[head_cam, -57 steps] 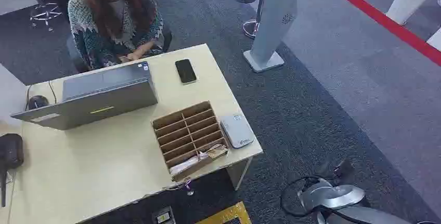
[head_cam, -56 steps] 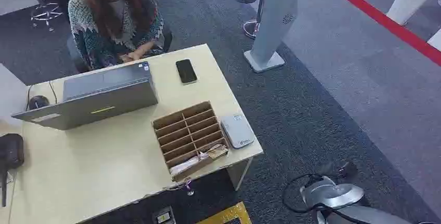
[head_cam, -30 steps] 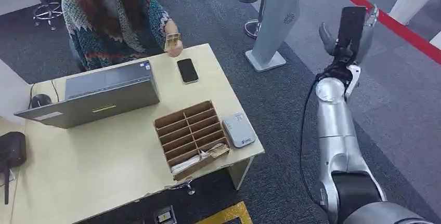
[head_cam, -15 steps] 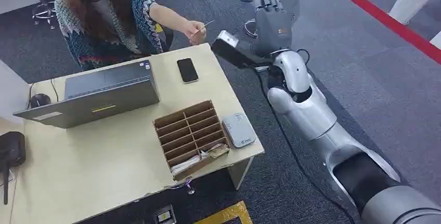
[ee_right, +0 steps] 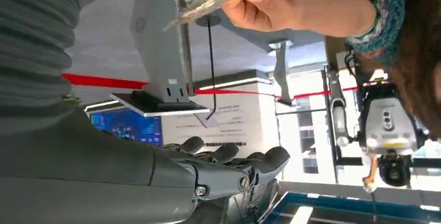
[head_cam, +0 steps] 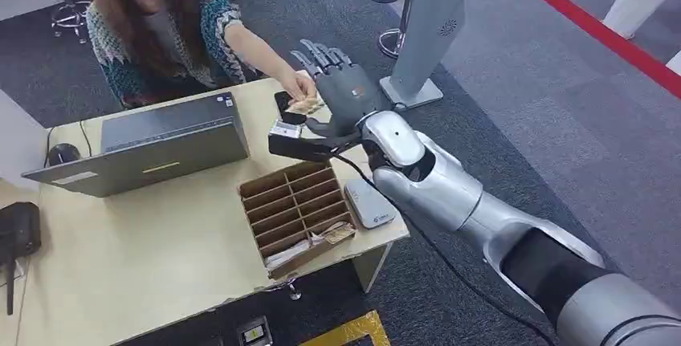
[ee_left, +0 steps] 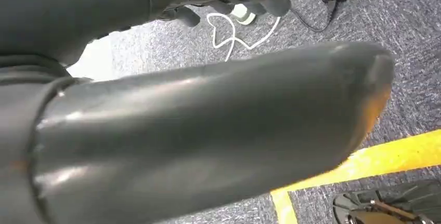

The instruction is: Pass the card to the sensor for recognition and then transmit it.

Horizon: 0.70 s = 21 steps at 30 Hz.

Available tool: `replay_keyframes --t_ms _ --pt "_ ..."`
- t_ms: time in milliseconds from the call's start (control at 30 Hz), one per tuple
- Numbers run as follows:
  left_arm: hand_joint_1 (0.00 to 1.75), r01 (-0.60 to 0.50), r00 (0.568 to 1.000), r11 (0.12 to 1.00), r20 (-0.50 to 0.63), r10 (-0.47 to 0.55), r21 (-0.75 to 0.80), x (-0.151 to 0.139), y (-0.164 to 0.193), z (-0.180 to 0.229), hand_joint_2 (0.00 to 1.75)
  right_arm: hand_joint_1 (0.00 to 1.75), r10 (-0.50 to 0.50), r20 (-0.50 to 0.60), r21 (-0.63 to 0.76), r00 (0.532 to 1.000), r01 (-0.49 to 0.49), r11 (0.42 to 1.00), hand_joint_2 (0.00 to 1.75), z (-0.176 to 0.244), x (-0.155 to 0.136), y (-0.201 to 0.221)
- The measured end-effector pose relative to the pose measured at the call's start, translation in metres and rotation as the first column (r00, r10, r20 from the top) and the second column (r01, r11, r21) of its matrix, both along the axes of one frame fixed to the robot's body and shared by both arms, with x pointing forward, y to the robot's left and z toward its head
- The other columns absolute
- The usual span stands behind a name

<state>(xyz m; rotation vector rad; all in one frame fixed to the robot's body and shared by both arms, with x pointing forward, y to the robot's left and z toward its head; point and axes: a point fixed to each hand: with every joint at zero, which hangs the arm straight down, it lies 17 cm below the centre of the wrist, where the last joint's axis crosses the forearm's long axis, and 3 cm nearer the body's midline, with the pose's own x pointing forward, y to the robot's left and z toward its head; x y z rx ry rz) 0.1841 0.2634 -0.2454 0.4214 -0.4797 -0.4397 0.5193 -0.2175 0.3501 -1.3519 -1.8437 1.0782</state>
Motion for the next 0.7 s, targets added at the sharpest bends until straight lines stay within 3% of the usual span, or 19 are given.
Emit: replay_keyframes --t_ms 167,200,233,700 --pt "0.0 -0.001 1.0 1.0 -0.003 0.001 0.0 -0.002 0.0 -0.001 0.0 0.0 0.014 -0.027 -0.015 1.0 -0.014 1.0 1.75 -0.011 0.003 0.009" --pt "0.0 -0.001 1.0 1.0 -0.003 0.001 0.0 -0.002 0.0 -0.001 0.0 1.41 0.016 -0.031 -0.017 0.999 -0.016 1.0 1.75 -0.013 0.003 0.01" --pt "0.0 0.0 1.0 1.0 -0.004 0.0 -0.001 -0.002 0.0 -0.001 0.0 1.73 0.018 -0.033 -0.018 0.999 -0.018 1.0 1.75 -0.013 0.003 0.011" --pt "0.0 0.004 1.0 1.0 -0.012 -0.004 -0.009 -0.004 0.0 -0.002 0.0 1.75 0.035 -0.087 -0.031 0.996 -0.038 0.999 1.75 -0.028 0.008 0.023"
